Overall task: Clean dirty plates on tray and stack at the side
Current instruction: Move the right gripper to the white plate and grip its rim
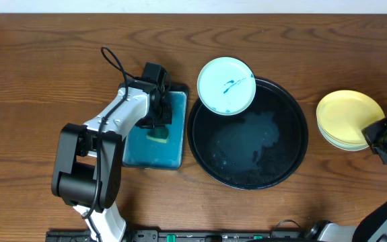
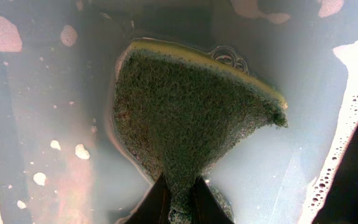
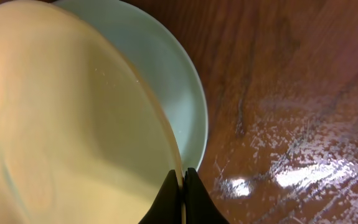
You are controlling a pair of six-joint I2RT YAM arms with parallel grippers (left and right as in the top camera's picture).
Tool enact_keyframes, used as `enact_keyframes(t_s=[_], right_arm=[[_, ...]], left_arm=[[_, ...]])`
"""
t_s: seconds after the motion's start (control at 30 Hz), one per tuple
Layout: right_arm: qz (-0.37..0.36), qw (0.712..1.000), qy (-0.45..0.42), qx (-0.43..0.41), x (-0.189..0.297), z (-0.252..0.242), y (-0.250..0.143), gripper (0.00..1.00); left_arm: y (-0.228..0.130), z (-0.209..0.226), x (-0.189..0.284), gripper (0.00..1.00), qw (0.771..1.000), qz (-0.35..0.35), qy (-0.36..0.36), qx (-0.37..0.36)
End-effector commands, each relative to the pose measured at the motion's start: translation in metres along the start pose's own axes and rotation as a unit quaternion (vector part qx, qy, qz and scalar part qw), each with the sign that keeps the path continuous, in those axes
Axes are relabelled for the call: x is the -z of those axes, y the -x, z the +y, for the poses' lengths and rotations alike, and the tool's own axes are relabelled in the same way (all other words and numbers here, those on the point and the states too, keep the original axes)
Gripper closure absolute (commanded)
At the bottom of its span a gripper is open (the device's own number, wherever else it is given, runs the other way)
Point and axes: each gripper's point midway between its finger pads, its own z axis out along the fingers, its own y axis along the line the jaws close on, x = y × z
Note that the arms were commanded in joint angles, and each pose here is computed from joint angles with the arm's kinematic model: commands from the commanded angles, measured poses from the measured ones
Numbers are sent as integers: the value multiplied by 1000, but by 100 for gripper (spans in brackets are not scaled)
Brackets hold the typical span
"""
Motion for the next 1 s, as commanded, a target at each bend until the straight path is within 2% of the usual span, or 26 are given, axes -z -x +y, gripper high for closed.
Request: enact_keyframes(t_s=[0.0, 0.23, 0.3, 0.33, 0.43, 0.63, 0.8, 0.97], right_arm=[[10, 1000, -1, -21, -9, -4, 4, 99], [21, 999, -9, -23, -21, -7, 2, 97], [19, 1000, -8, -23, -21, -7, 3, 91], [17, 1000, -7, -23, -21, -6, 4, 83], [16, 1000, -6, -23, -21, -6, 5, 70], [22, 1000, -1, -14, -21, -2, 1, 62], [61, 994, 77, 39, -18, 32, -17, 57], [87, 969, 180, 142, -8, 85, -44, 56]], left_arm=[[-12, 6, -18, 92, 999, 34, 9, -3], [-12, 6, -18, 93, 999, 34, 9, -3], [-12, 6, -18, 92, 999, 34, 9, -3], [-12, 6, -18, 92, 999, 34, 9, -3], [-12, 6, -18, 92, 999, 34, 9, -3], [-12, 6, -18, 93, 999, 33, 9, -3], [-12, 6, -18, 92, 999, 33, 9, -3], [-12, 6, -18, 92, 999, 33, 9, -3]])
